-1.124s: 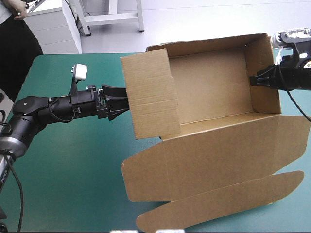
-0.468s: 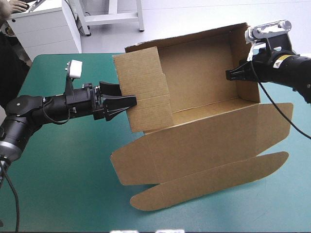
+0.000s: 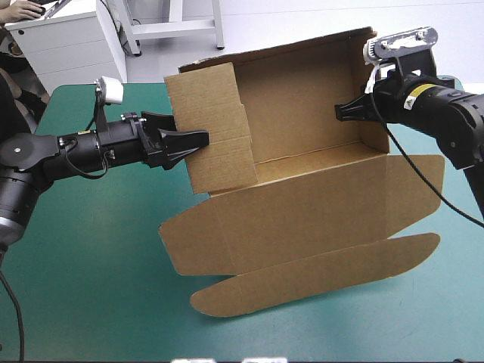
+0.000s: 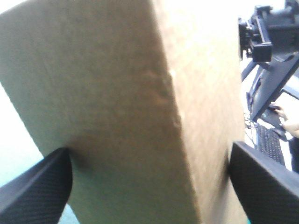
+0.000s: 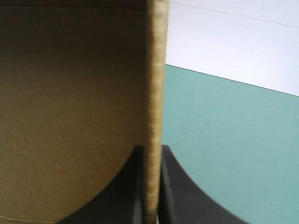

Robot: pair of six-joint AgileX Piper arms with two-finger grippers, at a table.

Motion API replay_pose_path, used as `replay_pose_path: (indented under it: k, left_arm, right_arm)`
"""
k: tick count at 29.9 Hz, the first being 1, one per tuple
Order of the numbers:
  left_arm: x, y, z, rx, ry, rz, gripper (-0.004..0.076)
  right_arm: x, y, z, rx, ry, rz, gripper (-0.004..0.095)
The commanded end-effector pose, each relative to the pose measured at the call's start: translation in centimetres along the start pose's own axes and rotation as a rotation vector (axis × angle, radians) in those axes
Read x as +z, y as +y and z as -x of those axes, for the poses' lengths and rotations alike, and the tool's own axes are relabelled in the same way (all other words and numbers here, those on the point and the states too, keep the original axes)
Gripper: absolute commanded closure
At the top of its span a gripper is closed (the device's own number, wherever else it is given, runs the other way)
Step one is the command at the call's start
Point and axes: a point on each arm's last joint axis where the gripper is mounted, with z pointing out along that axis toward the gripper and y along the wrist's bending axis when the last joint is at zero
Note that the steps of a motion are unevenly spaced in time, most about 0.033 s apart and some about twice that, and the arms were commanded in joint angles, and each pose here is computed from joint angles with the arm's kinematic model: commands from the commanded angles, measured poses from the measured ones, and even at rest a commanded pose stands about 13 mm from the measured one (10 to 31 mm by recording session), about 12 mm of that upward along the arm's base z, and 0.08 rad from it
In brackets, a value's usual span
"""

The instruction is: Fold the box

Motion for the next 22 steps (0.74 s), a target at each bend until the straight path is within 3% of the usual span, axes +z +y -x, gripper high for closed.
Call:
replay_pose_path:
  k: [1, 13, 22]
  left_arm:
    - [-1.1, -2.5, 2.6, 0.022, -0.062, 0.010, 0.0076]
    - [1.6, -6.0, 4.4, 0.069, 0.005, 0.251, 0.0181]
    - [5.1, -5.9, 3.7, 0.029, 0.066, 0.459, 0.0248]
  right_arm:
    - [-1.9, 0.1, 1.7, 0.029, -0.162, 0.005, 0.0904]
    - [-0.8, 0.1, 2.1, 0.057, -0.194, 0.006, 0.0905]
    - [0.0, 0.2, 2.2, 0.123, -0.199, 0.014, 0.0904]
